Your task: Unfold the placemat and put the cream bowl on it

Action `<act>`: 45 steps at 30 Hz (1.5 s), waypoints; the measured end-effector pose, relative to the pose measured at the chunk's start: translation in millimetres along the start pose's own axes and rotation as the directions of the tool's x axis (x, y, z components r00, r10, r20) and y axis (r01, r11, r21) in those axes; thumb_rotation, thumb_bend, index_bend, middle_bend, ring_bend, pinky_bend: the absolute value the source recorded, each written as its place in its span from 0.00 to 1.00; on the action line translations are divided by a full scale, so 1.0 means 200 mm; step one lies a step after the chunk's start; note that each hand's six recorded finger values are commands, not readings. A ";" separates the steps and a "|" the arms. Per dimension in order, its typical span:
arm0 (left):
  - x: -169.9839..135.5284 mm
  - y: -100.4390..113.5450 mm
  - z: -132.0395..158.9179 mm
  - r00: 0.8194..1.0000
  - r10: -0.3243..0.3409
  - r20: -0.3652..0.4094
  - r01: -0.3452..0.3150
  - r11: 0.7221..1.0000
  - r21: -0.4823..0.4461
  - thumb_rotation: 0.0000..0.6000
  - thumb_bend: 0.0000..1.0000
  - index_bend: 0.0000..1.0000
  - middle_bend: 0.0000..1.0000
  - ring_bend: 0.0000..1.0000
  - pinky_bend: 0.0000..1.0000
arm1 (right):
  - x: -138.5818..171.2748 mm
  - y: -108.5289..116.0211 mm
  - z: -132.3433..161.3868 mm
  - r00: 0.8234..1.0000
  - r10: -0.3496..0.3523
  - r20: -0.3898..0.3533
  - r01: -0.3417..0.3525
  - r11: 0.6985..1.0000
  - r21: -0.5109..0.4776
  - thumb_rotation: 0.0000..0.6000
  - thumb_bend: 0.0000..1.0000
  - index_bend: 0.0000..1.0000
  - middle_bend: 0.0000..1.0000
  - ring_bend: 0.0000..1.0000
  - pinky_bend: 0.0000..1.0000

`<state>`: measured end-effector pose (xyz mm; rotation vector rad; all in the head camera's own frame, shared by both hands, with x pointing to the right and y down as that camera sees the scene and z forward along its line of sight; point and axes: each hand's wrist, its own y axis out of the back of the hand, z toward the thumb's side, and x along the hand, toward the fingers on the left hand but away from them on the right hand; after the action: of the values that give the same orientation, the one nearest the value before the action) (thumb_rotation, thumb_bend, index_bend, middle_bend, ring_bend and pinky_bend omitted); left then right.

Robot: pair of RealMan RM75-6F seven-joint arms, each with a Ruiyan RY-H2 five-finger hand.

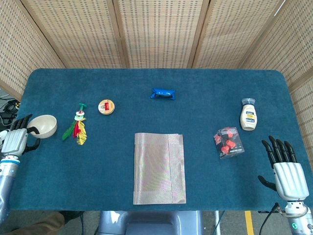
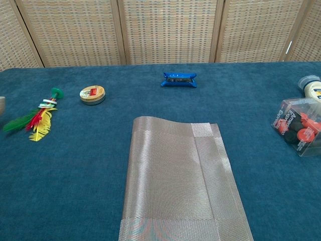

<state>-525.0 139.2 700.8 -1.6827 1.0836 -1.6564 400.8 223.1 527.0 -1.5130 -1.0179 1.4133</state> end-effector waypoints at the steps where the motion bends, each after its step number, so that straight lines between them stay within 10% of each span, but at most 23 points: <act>1: 0.00 -0.01 0.00 1.000 -0.006 -0.001 0.006 1.000 -0.001 1.00 0.00 0.01 0.00 0.00 0.00 | 0.00 0.00 0.00 1.000 0.000 0.000 0.000 1.000 0.000 1.00 0.00 0.00 0.00 0.00 0.00; 14: -0.07 0.10 0.08 0.993 0.076 0.094 -0.067 0.993 -0.098 1.00 0.00 0.00 0.00 0.00 0.00 | 0.00 0.00 0.00 1.000 0.000 0.000 0.000 1.000 0.001 1.00 0.00 0.00 0.00 0.00 0.00; 28: -0.39 0.37 0.42 0.922 0.217 0.320 -0.166 0.970 -0.178 1.00 0.00 0.00 0.00 0.00 0.00 | 0.00 -0.02 0.01 1.000 0.010 -0.006 -0.010 1.000 0.014 1.00 0.00 0.00 0.00 0.00 0.00; 38: -0.49 0.38 0.90 0.780 0.116 0.615 -0.178 0.983 0.041 1.00 0.04 0.04 0.00 0.00 0.00 | -0.02 0.01 -0.03 0.999 -0.034 0.025 0.033 0.999 0.039 1.00 0.00 0.00 0.00 0.00 0.00; 45: -0.55 0.26 1.34 0.572 -0.003 0.820 -0.243 0.954 0.174 1.00 0.03 0.04 0.00 0.00 0.00 | -0.04 0.02 -0.06 0.997 -0.056 0.051 0.053 0.997 0.051 1.00 0.00 0.00 0.00 0.00 0.00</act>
<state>-261.5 160.3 570.9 -1.8120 0.4484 -0.6840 412.2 213.7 526.7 -1.4090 -1.0410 1.4365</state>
